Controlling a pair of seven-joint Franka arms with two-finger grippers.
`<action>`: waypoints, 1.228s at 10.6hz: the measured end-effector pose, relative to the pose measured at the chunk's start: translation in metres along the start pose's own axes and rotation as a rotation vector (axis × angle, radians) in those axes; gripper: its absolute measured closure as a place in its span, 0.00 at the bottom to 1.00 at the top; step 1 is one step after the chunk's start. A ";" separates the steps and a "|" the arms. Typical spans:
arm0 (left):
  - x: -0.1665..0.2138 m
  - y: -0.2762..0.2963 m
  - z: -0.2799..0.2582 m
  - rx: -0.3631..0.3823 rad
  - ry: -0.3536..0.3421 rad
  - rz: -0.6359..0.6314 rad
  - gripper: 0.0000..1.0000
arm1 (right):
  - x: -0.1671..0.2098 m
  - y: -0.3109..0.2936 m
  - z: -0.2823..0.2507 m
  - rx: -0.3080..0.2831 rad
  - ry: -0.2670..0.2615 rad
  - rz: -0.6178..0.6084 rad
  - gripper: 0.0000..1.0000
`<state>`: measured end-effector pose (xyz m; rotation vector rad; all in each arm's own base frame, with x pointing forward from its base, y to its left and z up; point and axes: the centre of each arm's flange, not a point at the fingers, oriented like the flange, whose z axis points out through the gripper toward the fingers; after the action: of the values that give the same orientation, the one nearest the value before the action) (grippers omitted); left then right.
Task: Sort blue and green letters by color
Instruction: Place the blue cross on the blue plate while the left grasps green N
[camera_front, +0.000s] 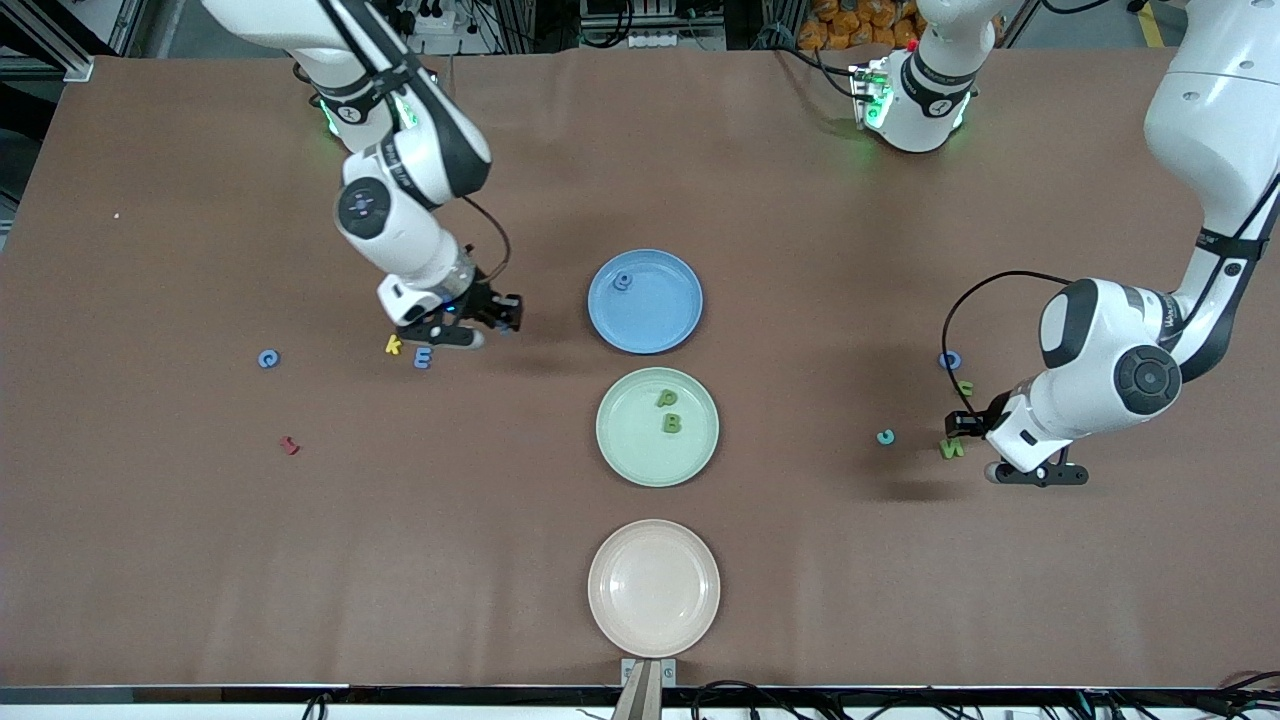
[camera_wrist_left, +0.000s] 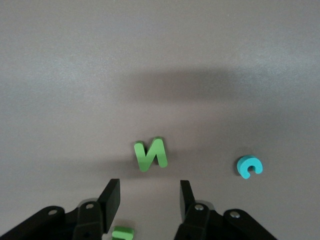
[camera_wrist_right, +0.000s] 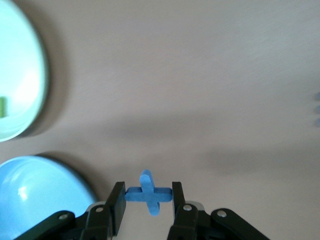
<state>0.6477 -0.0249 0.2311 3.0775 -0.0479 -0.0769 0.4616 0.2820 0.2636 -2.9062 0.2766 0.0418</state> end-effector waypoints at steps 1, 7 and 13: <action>0.001 -0.001 0.006 -0.006 0.013 -0.011 0.51 | -0.011 -0.029 0.007 0.013 -0.009 0.005 0.58; 0.003 0.019 0.041 0.054 0.040 -0.057 0.46 | -0.051 -0.145 0.068 0.049 -0.073 0.025 0.58; 0.004 0.016 0.042 0.067 0.042 -0.066 0.46 | -0.078 -0.166 0.090 0.019 -0.113 0.114 0.16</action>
<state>0.6495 -0.0438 0.1900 3.1460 0.0537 -0.0141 0.4154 0.4757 0.2157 -2.8532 0.4203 0.2206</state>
